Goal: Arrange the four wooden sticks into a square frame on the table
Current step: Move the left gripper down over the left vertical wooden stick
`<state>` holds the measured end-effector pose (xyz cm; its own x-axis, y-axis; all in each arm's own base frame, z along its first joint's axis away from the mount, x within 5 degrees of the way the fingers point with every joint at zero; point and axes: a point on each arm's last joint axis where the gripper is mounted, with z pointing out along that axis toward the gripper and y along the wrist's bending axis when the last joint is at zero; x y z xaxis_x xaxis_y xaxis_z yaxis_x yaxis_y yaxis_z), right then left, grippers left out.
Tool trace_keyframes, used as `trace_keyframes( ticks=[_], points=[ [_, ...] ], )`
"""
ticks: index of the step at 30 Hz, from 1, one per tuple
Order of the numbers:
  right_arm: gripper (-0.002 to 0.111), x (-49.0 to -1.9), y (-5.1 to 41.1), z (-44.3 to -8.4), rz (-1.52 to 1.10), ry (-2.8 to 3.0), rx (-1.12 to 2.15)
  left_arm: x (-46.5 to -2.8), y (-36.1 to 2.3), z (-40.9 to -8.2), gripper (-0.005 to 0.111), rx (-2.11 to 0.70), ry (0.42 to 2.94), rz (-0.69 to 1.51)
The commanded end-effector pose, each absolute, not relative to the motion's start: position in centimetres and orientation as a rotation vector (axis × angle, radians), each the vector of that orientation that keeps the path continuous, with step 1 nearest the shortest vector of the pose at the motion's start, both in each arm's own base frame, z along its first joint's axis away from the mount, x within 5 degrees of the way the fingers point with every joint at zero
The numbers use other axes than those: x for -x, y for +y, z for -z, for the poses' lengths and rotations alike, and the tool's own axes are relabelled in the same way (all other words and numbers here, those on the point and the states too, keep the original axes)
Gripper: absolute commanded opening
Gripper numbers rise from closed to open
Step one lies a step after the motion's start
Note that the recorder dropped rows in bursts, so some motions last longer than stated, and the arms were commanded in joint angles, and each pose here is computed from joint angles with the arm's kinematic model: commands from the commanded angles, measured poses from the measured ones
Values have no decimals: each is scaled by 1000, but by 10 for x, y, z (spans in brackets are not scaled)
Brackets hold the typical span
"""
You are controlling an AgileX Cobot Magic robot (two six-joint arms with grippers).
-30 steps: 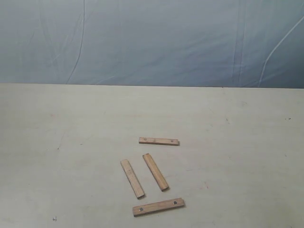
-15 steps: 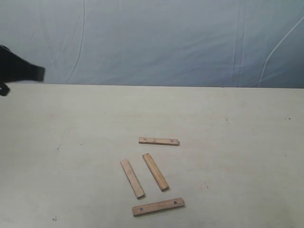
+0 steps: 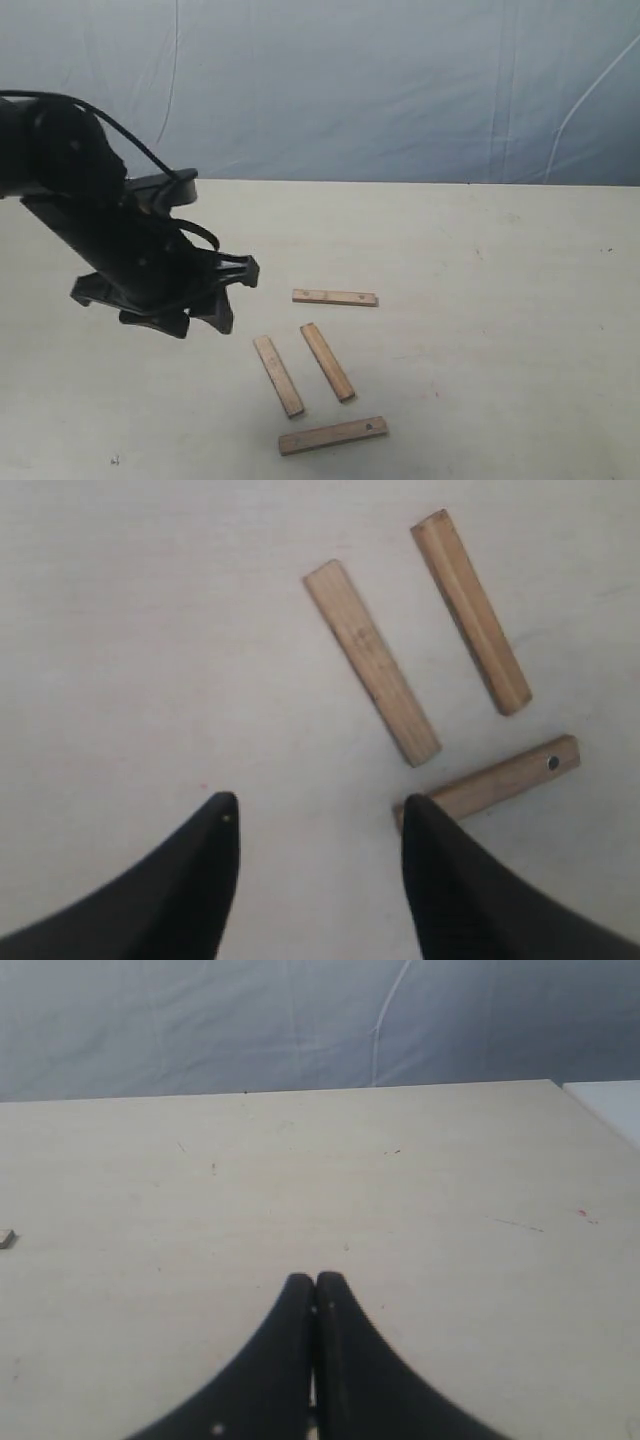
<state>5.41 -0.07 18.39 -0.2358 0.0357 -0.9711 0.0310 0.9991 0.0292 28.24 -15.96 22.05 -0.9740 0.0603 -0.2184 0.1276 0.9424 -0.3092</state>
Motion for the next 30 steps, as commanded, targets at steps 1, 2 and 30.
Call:
trace_keyframes(
  ticks=[1, 2, 30],
  points=[
    [-1, -54, -1, -185, -1, 1795, -57, -288, -186, -196, 52, -63, 2887, 528],
    [-1, -54, -1, -185, -1, 1795, -57, -289, -192, -190, 52, -44, 2881, 530],
    [-1, -54, -1, -185, -3, 1795, -55, -302, -240, -95, 32, 226, 3002, 403]
  ],
)
